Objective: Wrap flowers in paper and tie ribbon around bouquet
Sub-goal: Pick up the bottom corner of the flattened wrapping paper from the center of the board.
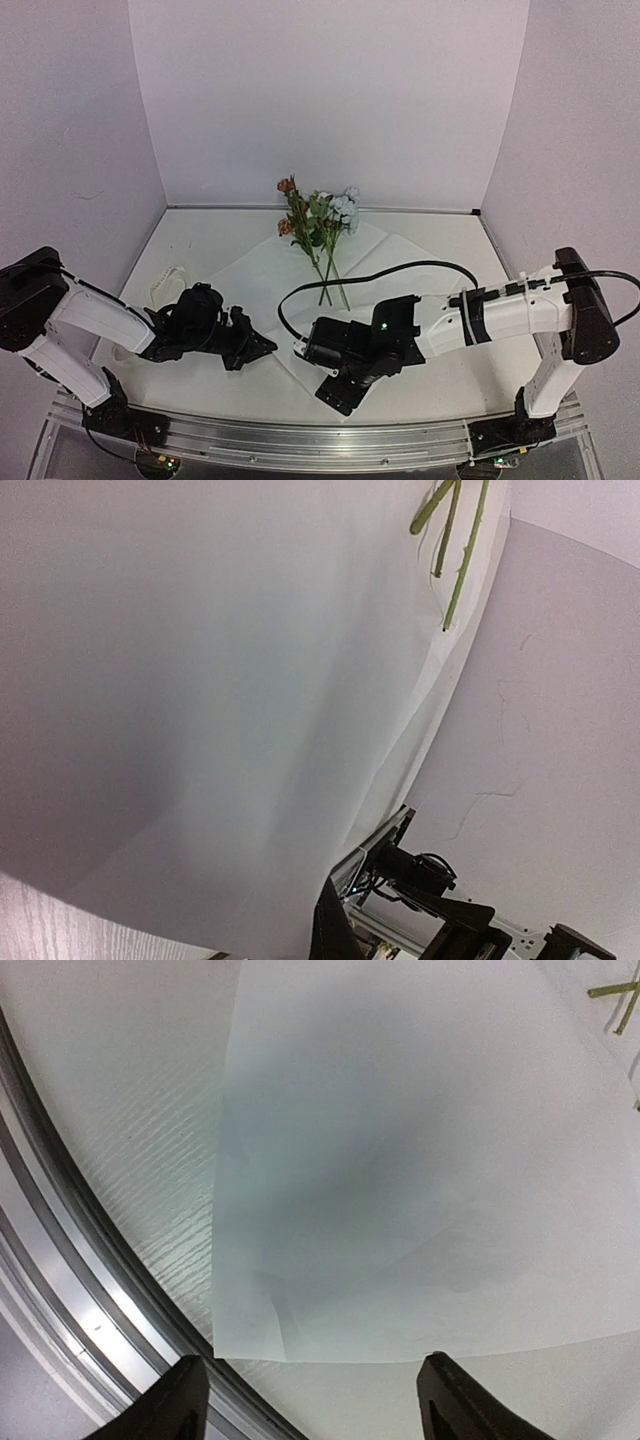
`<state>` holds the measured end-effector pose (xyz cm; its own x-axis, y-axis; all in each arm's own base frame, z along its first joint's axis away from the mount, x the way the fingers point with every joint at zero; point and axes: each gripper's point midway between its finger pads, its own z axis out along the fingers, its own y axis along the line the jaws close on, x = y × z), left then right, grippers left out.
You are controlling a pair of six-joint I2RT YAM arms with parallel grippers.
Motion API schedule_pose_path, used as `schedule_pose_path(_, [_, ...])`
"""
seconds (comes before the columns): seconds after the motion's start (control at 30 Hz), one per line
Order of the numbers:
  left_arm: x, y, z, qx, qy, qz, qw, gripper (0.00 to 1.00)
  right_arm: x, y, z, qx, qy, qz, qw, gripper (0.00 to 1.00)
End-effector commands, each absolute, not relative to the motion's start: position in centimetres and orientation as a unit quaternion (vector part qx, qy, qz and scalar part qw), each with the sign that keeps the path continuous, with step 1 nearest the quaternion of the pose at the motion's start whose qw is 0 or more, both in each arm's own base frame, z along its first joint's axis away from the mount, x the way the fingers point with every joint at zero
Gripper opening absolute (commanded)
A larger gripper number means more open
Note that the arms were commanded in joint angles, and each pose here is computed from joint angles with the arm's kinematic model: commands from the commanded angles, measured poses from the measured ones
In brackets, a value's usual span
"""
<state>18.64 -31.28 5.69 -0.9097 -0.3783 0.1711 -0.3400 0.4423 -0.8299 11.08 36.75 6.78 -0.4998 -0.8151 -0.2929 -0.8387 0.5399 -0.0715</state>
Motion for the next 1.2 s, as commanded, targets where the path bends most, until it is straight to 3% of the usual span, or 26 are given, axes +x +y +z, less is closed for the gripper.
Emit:
schedule_pose_path(0.0, [18.0,-32.4,8.0,-0.220,0.827,-0.517,-0.021,0.00,10.8,36.2,8.0,-0.524,0.830,-0.014,0.190,0.82])
schedule_pose_path(0.17, [18.1,-32.1,9.1,-0.239,0.807,-0.539,-0.035,0.00,10.6,36.7,7.9,-0.556,0.800,-0.056,0.219,0.89])
schedule_pose_path(0.4, [18.3,-30.8,9.9,-0.247,0.803,-0.542,-0.031,0.00,10.3,37.0,7.5,-0.580,0.774,-0.092,0.238,0.90])
schedule_pose_path(0.63, [18.2,-30.1,9.9,-0.250,0.806,-0.536,-0.024,0.00,10.9,37.6,8.1,-0.598,0.737,-0.146,0.279,0.76])
schedule_pose_path(0.9, [18.0,-29.4,9.9,-0.256,0.806,-0.534,-0.018,0.00,10.1,38.1,8.7,-0.614,0.713,-0.161,0.299,0.72])
schedule_pose_path(1.03, [17.8,-29.1,9.7,-0.258,0.807,-0.531,-0.018,0.00,10.0,37.9,8.4,-0.617,0.712,-0.161,0.293,0.49])
schedule_pose_path(1.17, [17.5,-28.7,9.4,-0.260,0.809,-0.527,-0.018,0.00,9.5,38.2,8.4,-0.627,0.711,-0.149,0.282,0.07])
